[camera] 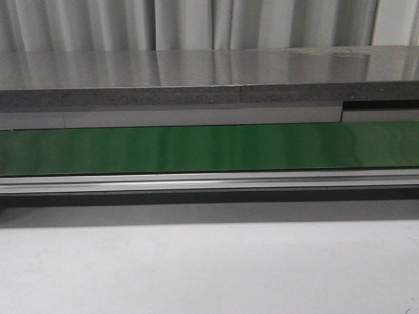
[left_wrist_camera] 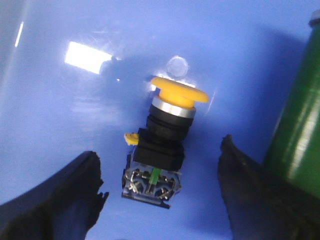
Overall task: Move button from left to right
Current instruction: 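Grasp the yellow push button with the left gripper and lift it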
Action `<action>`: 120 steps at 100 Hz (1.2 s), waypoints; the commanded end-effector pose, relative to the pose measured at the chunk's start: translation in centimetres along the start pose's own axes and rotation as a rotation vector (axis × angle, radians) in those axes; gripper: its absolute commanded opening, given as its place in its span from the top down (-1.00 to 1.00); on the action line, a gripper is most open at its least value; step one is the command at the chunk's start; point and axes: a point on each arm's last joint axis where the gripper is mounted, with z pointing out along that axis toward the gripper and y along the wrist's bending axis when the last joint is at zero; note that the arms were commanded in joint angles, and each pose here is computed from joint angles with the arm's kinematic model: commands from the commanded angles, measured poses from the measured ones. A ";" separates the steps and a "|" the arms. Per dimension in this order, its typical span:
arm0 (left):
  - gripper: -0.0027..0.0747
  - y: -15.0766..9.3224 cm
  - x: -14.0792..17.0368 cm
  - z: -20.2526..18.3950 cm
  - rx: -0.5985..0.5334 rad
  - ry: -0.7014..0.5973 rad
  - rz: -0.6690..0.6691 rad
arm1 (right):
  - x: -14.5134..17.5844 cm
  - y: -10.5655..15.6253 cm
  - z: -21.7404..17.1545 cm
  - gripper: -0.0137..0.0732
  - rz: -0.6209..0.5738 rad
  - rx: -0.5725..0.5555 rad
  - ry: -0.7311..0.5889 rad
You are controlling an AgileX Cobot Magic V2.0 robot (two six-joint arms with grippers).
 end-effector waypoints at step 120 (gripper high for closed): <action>0.98 0.3 -1.1 2.5 0.002 0.012 -0.020 | -1.4 0.0 -0.3 0.84 -0.014 0.005 -0.121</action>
